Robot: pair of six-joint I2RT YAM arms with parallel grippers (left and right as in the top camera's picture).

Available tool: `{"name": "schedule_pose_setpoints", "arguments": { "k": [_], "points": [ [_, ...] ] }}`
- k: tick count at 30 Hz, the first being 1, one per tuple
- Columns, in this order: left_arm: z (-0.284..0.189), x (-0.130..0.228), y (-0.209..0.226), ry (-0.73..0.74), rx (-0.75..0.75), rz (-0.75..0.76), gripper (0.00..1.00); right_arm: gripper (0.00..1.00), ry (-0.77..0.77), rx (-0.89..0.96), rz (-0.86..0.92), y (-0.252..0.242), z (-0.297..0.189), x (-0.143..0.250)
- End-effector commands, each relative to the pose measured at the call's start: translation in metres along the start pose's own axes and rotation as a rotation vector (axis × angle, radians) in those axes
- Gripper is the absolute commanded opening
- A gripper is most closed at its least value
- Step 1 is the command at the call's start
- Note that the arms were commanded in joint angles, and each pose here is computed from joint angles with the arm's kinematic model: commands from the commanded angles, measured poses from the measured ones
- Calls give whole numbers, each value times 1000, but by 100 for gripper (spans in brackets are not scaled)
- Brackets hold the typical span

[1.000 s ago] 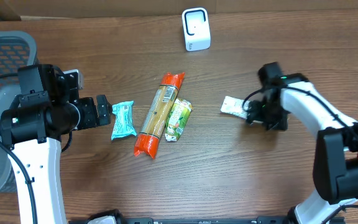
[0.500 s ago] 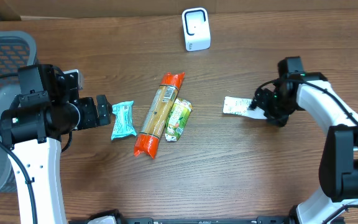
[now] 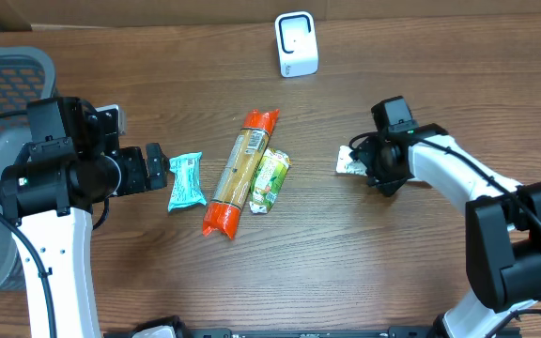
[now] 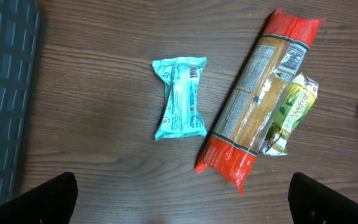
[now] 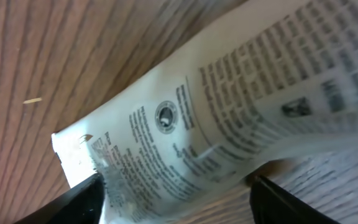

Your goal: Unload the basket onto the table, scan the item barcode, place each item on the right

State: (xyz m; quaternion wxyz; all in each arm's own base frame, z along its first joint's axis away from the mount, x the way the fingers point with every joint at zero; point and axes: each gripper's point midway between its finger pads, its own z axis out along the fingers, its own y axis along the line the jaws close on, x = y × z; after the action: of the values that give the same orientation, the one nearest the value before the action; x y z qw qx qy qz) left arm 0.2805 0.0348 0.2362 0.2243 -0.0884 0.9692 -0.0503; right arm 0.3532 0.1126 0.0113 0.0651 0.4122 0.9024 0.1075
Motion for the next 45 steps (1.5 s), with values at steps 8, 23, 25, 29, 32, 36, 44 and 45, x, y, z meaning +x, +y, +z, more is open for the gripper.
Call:
{"name": "schedule_pose_setpoints", "arguments": {
  "k": [8, 23, 25, 29, 32, 36, 44, 45],
  "points": [
    [-6, -6, -2, -25, -3, 13, 100, 18, 121, -138, -433, 17, -5, 25],
    [-6, -6, -2, -25, -3, 14, 100, 28, 301, -106, -743, -22, -28, 52],
    [-6, -6, -2, -25, -3, 14, 100, 31, 259, -156, -679, -12, -42, 42],
    [-6, -6, -2, -25, -3, 14, 99, 44, 122, -228, -521, 1, -79, 13],
    [-6, -6, -2, -25, -3, 14, 100, 71, 23, -274, -411, 12, -97, -8],
    [-6, -6, -2, -25, -3, 13, 100, 91, -116, -213, -250, 11, -91, -40],
    [-6, -6, -2, -25, -3, 14, 100, 91, -151, -92, -134, 1, -35, -59],
    [-6, -6, -2, -25, -3, 14, 100, 91, -145, -86, -134, 1, -28, -60]
  ]
}}
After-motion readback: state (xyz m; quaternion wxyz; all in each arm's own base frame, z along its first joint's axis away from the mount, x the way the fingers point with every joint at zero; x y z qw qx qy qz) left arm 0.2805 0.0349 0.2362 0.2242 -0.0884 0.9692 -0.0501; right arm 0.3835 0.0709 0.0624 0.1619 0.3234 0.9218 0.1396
